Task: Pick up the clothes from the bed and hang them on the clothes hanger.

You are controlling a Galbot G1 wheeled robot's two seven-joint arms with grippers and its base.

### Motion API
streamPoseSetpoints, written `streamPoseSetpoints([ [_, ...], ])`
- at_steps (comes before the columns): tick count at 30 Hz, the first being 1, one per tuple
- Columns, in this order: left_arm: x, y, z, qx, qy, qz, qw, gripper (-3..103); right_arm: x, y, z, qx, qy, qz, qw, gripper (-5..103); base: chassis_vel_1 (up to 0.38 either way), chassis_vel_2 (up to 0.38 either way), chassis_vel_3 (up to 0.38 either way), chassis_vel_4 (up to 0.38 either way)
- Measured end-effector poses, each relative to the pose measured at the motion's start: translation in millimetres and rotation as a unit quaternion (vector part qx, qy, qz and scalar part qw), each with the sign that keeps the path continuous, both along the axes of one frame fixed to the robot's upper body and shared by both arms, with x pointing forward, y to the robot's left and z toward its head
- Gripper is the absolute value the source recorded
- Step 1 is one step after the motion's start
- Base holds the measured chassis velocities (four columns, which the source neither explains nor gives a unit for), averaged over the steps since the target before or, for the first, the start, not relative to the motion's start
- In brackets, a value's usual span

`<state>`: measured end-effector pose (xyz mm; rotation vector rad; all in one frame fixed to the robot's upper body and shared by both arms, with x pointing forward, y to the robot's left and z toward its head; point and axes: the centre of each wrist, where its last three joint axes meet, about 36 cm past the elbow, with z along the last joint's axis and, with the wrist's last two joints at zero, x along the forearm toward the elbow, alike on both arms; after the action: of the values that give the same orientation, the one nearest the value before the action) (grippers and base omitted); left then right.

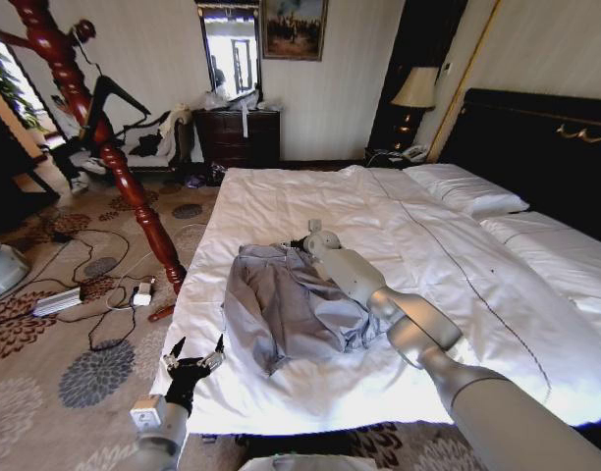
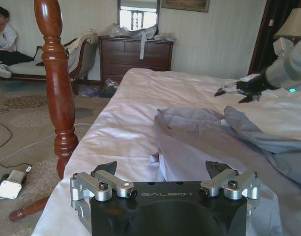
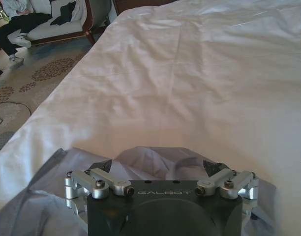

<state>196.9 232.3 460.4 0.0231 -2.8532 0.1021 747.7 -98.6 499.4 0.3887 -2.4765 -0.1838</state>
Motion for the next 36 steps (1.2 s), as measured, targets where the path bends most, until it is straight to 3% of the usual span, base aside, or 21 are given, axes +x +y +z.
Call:
streamPoseSetpoints([
  [5, -4, 1, -1, -0.003, 0.003, -0.002, 1.0, 100, 3, 5, -1, 0.007, 0.014, -0.007, 1.0, 100, 0.0, 0.0, 0.0, 0.0],
  [11, -4, -1, 2, -0.031, 0.008, 0.003, 0.9995, 100, 7, 1, -2, 0.04, 0.05, -0.032, 0.997, 100, 0.0, 0.0, 0.0, 0.0],
  [24, -4, -1, 7, -0.031, 0.007, 0.005, 0.9995, 100, 5, 5, -6, 0.041, 0.056, -0.026, 0.997, 102, 0.0, 0.0, 0.0, 0.0],
  [27, -4, 0, 8, -0.031, 0.006, 0.006, 0.9995, 100, 4, 10, -7, 0.039, 0.057, -0.022, 0.997, 97, 0.0, 0.0, 0.0, 0.0],
  [30, -4, 1, 9, -0.031, 0.005, 0.008, 0.9995, 100, 3, 13, -10, 0.034, 0.057, -0.02, 0.998, 82, 0.0, 0.0, 0.0, 0.0],
  [32, -4, 1, 9, -0.032, 0.005, 0.009, 0.9994, 100, 2, 13, -12, 0.032, 0.057, -0.019, 0.998, 82, 0.0, 0.0, 0.0, 0.0],
  [35, -4, 1, 9, -0.033, 0.005, 0.01, 0.9994, 100, 1, 16, -14, 0.027, 0.057, -0.015, 0.998, 65, 0.0, 0.0, 0.0, 0.0],
  [36, -4, 1, 9, -0.033, 0.005, 0.01, 0.9994, 100, 1, 16, -14, 0.027, 0.057, -0.015, 0.998, 65, 0.0, 0.0, 0.0, 0.0],
])
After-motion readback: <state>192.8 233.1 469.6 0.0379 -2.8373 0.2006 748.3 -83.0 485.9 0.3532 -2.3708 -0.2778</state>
